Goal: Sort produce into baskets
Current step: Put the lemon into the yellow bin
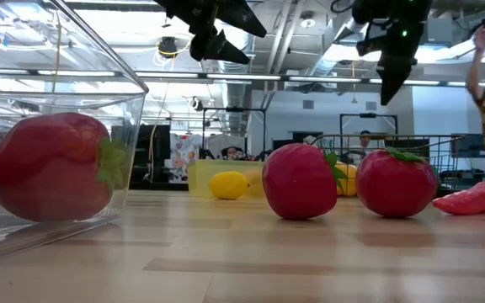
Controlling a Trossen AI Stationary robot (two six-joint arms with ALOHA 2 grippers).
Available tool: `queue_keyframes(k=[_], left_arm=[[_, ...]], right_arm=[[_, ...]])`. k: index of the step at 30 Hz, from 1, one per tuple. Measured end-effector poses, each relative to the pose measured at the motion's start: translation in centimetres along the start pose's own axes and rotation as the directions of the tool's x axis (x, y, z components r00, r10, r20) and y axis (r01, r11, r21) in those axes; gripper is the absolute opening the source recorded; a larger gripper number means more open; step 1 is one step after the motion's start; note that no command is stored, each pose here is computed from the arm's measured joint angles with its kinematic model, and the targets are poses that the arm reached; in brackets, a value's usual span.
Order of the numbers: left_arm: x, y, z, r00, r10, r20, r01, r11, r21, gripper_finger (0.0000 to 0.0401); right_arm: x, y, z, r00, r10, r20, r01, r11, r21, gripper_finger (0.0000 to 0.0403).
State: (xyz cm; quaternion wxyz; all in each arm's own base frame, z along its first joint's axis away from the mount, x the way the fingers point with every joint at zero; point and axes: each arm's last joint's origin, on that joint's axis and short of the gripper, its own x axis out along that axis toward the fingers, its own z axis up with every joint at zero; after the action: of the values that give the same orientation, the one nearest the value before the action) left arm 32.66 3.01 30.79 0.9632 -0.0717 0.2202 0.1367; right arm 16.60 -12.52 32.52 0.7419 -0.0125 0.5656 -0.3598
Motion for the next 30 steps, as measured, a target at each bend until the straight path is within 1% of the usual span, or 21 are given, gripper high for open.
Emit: queue_keyframes(k=[2, 6, 11, 14, 18, 21, 30], left_arm=[[0.0, 0.0, 0.0, 1.0, 0.0, 0.0, 0.0, 1.0, 0.0, 0.0394], [0.0, 0.0, 0.0, 1.0, 0.0, 0.0, 0.0, 1.0, -0.009, 0.0394], [0.0, 0.0, 0.0, 1.0, 0.001, 0.0, -0.001, 1.0, -0.01, 0.0394], [0.0, 0.1, -0.1, 1.0, 0.03, -0.007, -0.03, 1.0, -0.001, 0.0394], [0.0, 0.3, -0.8, 0.994, 0.081, -0.078, -0.077, 0.995, 0.058, 0.0394], [-0.1, 0.4, -1.2, 0.989, 0.091, -0.118, -0.082, 0.994, 0.077, 0.0394], [-0.1, 0.3, -1.5, 0.988, 0.043, -0.151, -0.011, 0.978, 0.21, 0.0394]], right_arm=[[-0.5, 0.5, -0.1, 1.0, 0.021, 0.022, -0.021, 1.0, 0.011, 0.0398], [-1.2, 1.7, 0.0, 0.994, 0.1, 0.053, -0.101, 0.995, 0.014, 0.0398], [-1.7, 3.5, 0.2, 0.972, 0.224, 0.075, -0.22, 0.974, -0.055, 0.0398], [-2.1, 4.5, 0.4, 0.963, 0.253, 0.092, -0.246, 0.966, -0.082, 0.0398], [-2.6, 5.5, 0.5, 0.955, 0.277, 0.105, -0.266, 0.958, -0.106, 0.0398], [-2.9, 6.2, 0.5, 0.949, 0.293, 0.116, -0.277, 0.951, -0.136, 0.0398], [-3.6, 7.5, 0.8, 0.93, 0.327, 0.165, -0.297, 0.937, -0.185, 0.0398]])
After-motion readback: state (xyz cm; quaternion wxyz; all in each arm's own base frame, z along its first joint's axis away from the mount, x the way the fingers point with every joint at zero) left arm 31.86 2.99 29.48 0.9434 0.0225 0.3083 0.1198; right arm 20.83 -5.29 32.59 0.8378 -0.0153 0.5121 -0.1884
